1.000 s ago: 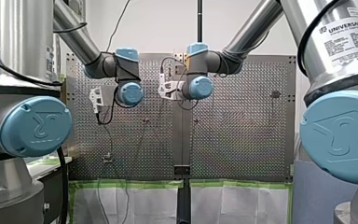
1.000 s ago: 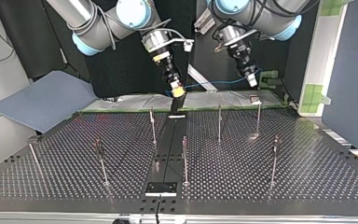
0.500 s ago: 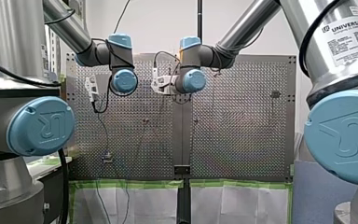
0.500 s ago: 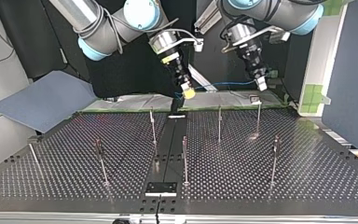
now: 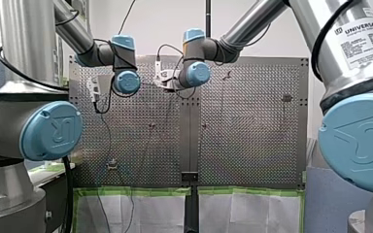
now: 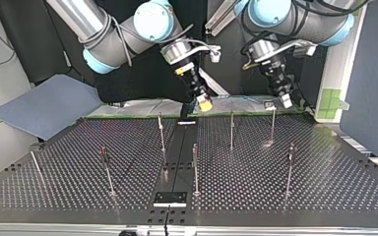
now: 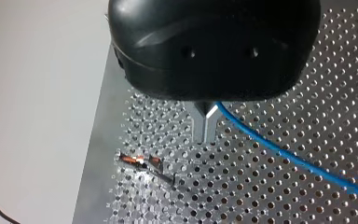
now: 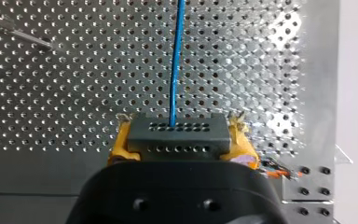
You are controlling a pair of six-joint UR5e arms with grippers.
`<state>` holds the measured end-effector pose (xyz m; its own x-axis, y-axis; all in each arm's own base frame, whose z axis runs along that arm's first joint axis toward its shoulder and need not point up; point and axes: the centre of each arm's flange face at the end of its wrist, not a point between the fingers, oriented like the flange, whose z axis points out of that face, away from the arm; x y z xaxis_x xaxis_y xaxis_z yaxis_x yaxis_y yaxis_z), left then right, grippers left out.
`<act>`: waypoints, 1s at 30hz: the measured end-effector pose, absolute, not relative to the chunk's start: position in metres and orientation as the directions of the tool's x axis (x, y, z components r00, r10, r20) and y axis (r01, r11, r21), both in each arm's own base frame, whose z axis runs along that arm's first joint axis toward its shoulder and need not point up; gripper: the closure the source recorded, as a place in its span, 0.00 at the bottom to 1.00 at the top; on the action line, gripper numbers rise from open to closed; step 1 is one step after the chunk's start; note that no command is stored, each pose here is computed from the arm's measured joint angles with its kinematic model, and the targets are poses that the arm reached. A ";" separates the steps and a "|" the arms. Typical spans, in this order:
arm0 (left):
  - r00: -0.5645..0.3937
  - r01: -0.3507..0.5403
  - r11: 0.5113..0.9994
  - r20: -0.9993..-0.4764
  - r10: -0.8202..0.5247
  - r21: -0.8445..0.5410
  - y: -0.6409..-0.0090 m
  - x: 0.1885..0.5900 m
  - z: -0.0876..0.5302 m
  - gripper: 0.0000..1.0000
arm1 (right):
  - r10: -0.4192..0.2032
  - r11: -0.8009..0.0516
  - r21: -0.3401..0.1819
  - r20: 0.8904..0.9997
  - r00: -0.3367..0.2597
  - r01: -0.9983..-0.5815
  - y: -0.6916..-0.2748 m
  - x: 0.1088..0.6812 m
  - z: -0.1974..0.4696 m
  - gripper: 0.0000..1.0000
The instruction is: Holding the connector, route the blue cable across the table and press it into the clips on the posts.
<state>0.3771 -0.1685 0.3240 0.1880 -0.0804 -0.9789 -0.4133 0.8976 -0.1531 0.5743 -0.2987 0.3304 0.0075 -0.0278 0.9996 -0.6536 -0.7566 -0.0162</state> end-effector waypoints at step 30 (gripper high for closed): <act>0.111 -0.351 0.931 -0.992 -0.063 -0.099 -0.123 0.429 0.336 1.00 | -0.093 -0.781 -0.031 0.993 0.068 -0.624 -0.325 0.619 0.341 1.00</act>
